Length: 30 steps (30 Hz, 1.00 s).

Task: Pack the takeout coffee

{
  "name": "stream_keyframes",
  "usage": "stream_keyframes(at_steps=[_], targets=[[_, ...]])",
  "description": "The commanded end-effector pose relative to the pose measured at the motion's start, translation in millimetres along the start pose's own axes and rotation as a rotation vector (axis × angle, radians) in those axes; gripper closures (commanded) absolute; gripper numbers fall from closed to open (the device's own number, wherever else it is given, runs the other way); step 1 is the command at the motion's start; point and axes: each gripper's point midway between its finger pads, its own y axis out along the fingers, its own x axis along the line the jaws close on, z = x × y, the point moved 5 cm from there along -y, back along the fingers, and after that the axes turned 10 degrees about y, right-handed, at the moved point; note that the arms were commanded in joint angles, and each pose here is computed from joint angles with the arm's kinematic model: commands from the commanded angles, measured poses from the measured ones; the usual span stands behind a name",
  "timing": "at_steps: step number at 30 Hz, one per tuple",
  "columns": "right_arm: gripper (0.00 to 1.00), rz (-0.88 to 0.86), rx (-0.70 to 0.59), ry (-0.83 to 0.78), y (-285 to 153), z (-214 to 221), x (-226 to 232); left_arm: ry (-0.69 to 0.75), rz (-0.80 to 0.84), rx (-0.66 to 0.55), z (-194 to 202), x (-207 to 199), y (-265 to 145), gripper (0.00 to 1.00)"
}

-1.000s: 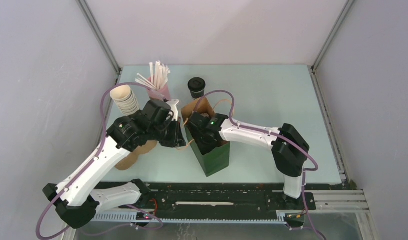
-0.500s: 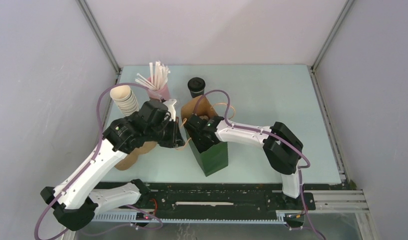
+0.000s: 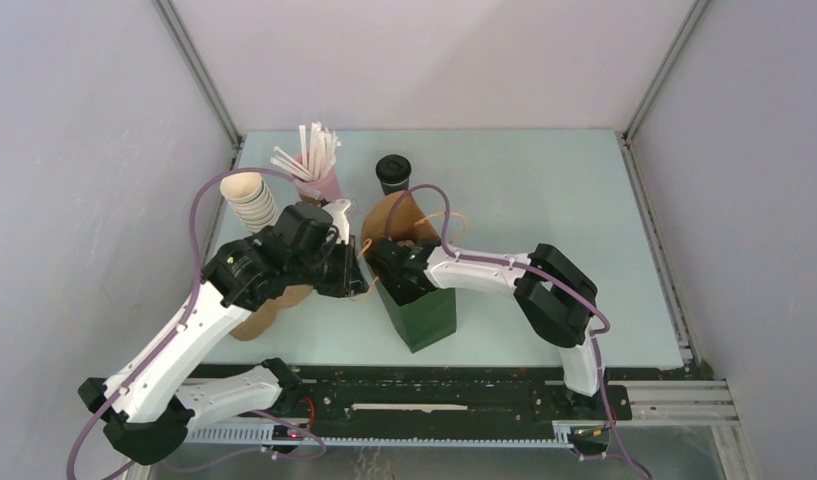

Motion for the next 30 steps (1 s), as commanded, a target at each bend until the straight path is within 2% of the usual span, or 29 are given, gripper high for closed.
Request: stream_keyframes(at_steps=[1, 14, 20, 23, 30], targets=[[0.55, 0.067, 0.061, -0.006, 24, 15, -13, 0.001, 0.005, -0.026, -1, 1, 1, 0.99], [0.53, 0.088, 0.139, -0.051, 46, 18, -18, -0.005, 0.011, -0.035, -8, -2, 7, 0.99], [0.50, -0.047, 0.083, -0.044, -15, 1, 5, -0.002, 0.014, -0.044, -12, -3, 4, 0.99], [0.45, -0.101, 0.037, -0.038, -49, -8, 14, -0.001, 0.021, -0.042, -14, -5, 2, 0.99], [0.42, -0.092, -0.059, -0.018, -90, -30, 4, 0.017, 0.017, -0.067, -29, -10, -5, 1.00]])
